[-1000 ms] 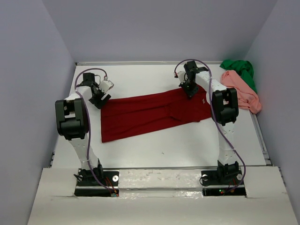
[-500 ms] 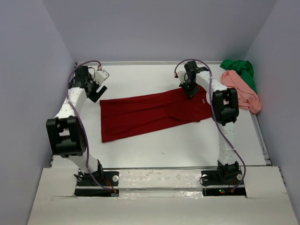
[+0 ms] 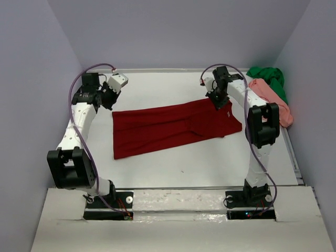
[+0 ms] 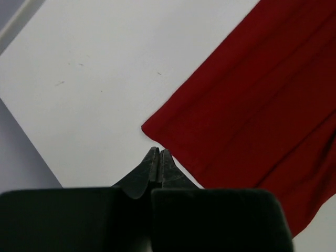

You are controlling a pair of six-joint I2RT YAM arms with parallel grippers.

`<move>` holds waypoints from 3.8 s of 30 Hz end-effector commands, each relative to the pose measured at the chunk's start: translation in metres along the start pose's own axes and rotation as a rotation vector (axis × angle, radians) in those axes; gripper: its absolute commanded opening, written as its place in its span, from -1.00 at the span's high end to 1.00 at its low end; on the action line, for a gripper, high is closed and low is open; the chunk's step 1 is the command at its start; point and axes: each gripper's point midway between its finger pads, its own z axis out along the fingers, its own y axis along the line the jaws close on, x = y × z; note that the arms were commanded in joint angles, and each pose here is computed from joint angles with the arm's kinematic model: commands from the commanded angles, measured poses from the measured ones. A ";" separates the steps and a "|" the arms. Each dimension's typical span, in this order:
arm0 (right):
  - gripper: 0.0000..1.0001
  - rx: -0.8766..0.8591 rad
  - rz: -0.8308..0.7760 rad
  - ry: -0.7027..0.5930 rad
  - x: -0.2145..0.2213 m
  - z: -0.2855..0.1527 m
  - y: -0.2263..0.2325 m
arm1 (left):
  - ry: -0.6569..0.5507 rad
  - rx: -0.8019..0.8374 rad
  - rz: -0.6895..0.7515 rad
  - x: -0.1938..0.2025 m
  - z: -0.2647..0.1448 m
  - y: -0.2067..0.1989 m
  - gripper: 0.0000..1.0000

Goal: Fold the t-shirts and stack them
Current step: Rotate the tshirt 90 degrees

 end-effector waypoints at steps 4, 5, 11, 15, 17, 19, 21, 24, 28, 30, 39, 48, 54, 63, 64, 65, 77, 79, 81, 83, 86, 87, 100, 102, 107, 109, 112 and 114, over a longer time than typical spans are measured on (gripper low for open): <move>1.00 0.086 0.011 -0.130 -0.016 -0.062 -0.010 | 0.109 0.095 0.003 0.038 0.026 -0.029 1.00; 1.00 0.076 0.012 -0.110 -0.008 -0.057 -0.007 | 0.120 0.102 0.011 0.043 0.029 -0.033 1.00; 1.00 0.079 0.021 -0.059 0.017 -0.043 0.000 | 0.176 0.198 0.048 0.073 0.058 -0.057 1.00; 1.00 0.065 0.035 -0.018 0.039 -0.032 0.005 | 0.196 0.193 0.047 0.085 0.076 -0.055 1.00; 1.00 0.061 0.047 -0.006 0.047 -0.029 0.006 | 0.216 0.197 0.045 0.093 0.085 -0.054 1.00; 1.00 0.057 0.056 0.013 0.057 -0.024 0.006 | 0.240 0.183 0.049 0.102 0.094 -0.050 1.00; 1.00 0.052 0.058 0.022 0.061 -0.020 0.008 | 0.257 0.169 0.047 0.108 0.100 -0.047 1.00; 1.00 0.045 0.069 0.044 0.070 -0.014 0.008 | 0.289 0.163 0.051 0.120 0.109 -0.046 1.00; 1.00 0.030 0.074 0.074 0.075 -0.001 0.010 | 0.351 0.159 0.055 0.141 0.122 -0.045 1.00; 1.00 0.028 0.077 0.078 0.074 0.003 0.009 | 0.384 0.150 0.060 0.150 0.124 -0.043 1.00; 1.00 -0.003 0.084 0.114 0.060 0.034 0.002 | 0.493 0.147 0.082 0.181 0.115 -0.049 1.00; 1.00 -0.025 0.113 0.092 0.024 0.062 -0.022 | 0.517 0.193 0.086 0.174 0.061 -0.069 1.00; 1.00 -0.123 0.108 -0.001 -0.032 0.083 -0.030 | 0.477 0.374 0.146 0.161 0.011 -0.129 1.00; 1.00 -0.085 0.007 -0.366 -0.131 0.071 -0.053 | 0.382 0.547 0.219 0.128 -0.007 -0.216 1.00; 1.00 -0.075 -0.001 -0.398 -0.139 0.060 -0.055 | 0.351 0.568 0.249 0.119 -0.005 -0.228 1.00; 1.00 -0.076 -0.010 -0.430 -0.148 0.051 -0.056 | 0.324 0.576 0.251 0.110 -0.004 -0.233 1.00; 1.00 -0.050 -0.015 -0.486 -0.132 -0.065 -0.032 | 0.073 0.380 0.285 0.016 0.012 -0.193 1.00; 1.00 -0.125 -0.014 -0.467 -0.122 -0.070 -0.008 | 0.078 0.342 0.256 0.014 0.017 -0.178 1.00; 1.00 -0.236 -0.037 -0.414 -0.108 -0.069 0.030 | 0.075 0.309 0.224 0.011 0.022 -0.162 1.00; 1.00 -0.298 -0.070 -0.373 -0.100 -0.068 0.057 | 0.052 0.236 0.152 0.012 0.025 -0.128 1.00; 1.00 -0.380 -0.158 -0.279 -0.087 -0.057 0.112 | 0.021 0.125 0.009 0.021 0.023 -0.074 1.00; 1.00 -0.404 -0.176 -0.253 -0.082 -0.052 0.127 | 0.012 0.101 -0.028 0.021 0.021 -0.062 1.00; 1.00 -0.506 -0.406 -0.147 -0.100 0.006 0.262 | -0.073 -0.199 -0.268 0.053 -0.026 0.026 1.00; 1.00 -0.514 -0.428 -0.138 -0.097 0.012 0.278 | -0.069 -0.213 -0.271 0.056 -0.030 0.027 1.00; 1.00 -0.549 -0.452 -0.118 -0.087 0.018 0.301 | -0.063 -0.233 -0.277 0.060 -0.033 0.030 1.00; 1.00 -0.554 -0.473 -0.103 -0.081 0.022 0.312 | -0.062 -0.237 -0.279 0.059 -0.033 0.031 1.00; 1.00 -0.556 -0.478 -0.063 -0.066 0.034 0.316 | -0.057 -0.245 -0.277 0.060 -0.034 0.033 1.00; 1.00 -0.554 -0.479 -0.042 -0.058 0.037 0.315 | -0.055 -0.245 -0.278 0.061 -0.034 0.033 1.00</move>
